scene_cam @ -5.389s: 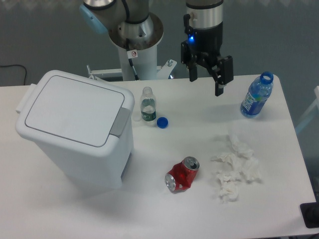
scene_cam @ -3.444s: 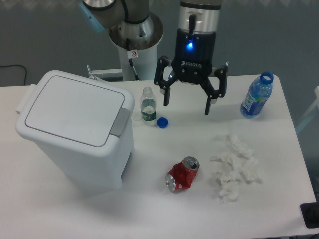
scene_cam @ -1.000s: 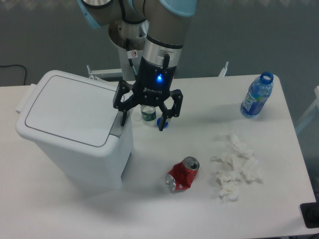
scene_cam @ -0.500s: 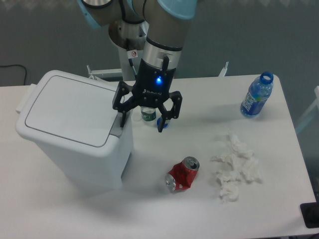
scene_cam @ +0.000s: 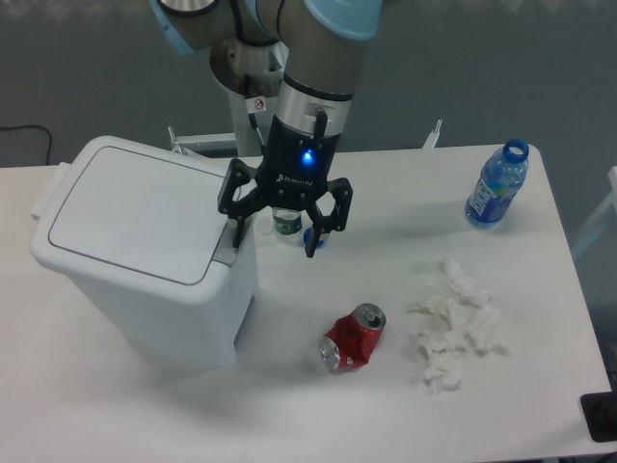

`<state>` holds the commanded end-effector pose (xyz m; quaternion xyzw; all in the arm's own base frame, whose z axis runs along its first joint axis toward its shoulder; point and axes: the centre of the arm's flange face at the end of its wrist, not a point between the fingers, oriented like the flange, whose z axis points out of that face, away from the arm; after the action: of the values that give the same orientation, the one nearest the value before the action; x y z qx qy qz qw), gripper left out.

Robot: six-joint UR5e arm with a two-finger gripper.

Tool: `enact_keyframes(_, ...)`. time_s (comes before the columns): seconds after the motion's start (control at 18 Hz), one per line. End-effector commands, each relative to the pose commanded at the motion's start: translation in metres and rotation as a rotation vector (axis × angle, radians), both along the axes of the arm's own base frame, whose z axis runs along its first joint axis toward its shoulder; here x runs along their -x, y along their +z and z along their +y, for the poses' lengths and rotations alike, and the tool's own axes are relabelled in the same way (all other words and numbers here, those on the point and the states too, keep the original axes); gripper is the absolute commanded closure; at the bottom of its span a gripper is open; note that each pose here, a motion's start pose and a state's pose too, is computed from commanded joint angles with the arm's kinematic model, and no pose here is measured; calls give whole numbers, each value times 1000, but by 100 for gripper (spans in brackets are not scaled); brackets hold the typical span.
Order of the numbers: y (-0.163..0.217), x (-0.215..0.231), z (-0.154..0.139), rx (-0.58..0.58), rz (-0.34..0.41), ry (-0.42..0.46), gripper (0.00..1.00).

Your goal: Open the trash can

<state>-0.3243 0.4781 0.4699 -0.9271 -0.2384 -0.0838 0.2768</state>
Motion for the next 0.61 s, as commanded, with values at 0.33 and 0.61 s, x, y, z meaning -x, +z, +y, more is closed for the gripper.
enact_keyframes(0.33,-5,1,1,7,-6,1,0)
enact_keyframes(0.61,-5,1,1,7,-6,1,0)
